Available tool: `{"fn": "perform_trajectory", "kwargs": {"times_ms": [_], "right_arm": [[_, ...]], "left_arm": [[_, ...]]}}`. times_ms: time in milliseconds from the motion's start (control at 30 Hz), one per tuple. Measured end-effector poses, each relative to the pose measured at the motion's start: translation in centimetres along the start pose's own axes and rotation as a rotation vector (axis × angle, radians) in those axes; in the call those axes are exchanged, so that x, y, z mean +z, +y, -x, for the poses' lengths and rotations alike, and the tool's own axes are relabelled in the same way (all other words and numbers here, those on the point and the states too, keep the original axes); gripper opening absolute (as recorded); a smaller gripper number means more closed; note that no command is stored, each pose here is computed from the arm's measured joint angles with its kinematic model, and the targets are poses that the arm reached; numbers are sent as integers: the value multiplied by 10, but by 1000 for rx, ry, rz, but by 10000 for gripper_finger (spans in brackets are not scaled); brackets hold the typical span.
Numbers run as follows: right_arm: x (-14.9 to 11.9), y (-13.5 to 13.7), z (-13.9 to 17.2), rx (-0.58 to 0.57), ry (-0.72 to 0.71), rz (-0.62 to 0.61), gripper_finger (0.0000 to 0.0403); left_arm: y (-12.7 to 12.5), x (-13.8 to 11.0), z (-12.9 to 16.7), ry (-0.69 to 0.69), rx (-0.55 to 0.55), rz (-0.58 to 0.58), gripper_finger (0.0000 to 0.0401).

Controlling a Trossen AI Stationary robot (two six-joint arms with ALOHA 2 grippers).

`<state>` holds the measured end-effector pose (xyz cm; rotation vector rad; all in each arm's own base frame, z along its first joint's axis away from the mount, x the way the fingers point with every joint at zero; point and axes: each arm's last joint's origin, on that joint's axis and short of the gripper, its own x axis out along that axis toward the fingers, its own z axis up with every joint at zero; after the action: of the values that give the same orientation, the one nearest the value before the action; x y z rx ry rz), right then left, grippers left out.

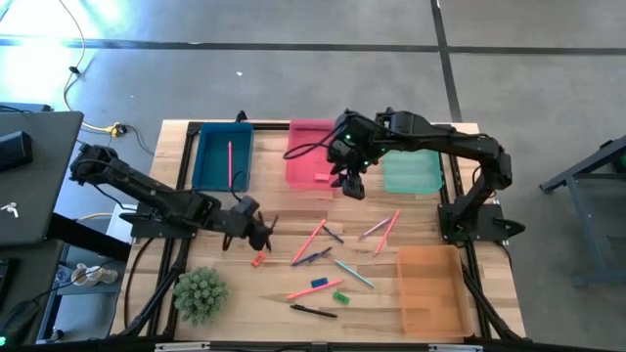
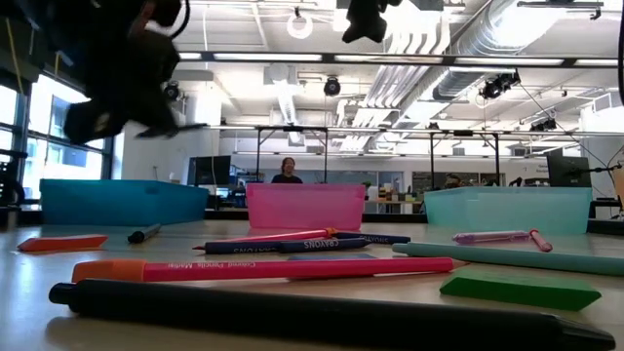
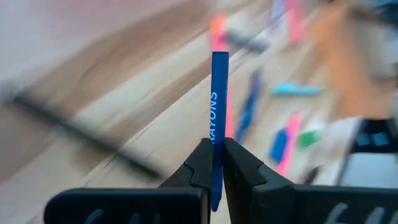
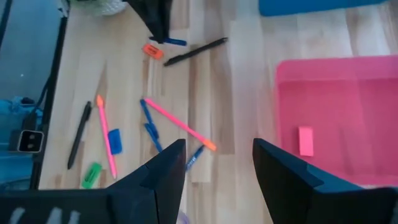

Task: Sort crayons/erasers/pens/pencils in bins
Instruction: Put the blue crayon into the green bin

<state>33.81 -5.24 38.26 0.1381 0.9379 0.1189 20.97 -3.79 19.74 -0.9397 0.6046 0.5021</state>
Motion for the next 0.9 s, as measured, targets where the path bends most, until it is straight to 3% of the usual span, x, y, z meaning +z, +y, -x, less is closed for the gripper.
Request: {"fn": "perform_trajectory", "kwargs": {"times_ms": [200,433,900], "right_arm": [[6,15,-4,24,-44,31,178],[13,30,-6,49,-114,65,178],[33,37,-4,32,-312,-36,178]], "left_arm": [[-19,22,5,-190,-192,-108,5],[-32,42,10,-342,-342,-244,5],[-39,67,19,-532,-464,-461,5]]}}
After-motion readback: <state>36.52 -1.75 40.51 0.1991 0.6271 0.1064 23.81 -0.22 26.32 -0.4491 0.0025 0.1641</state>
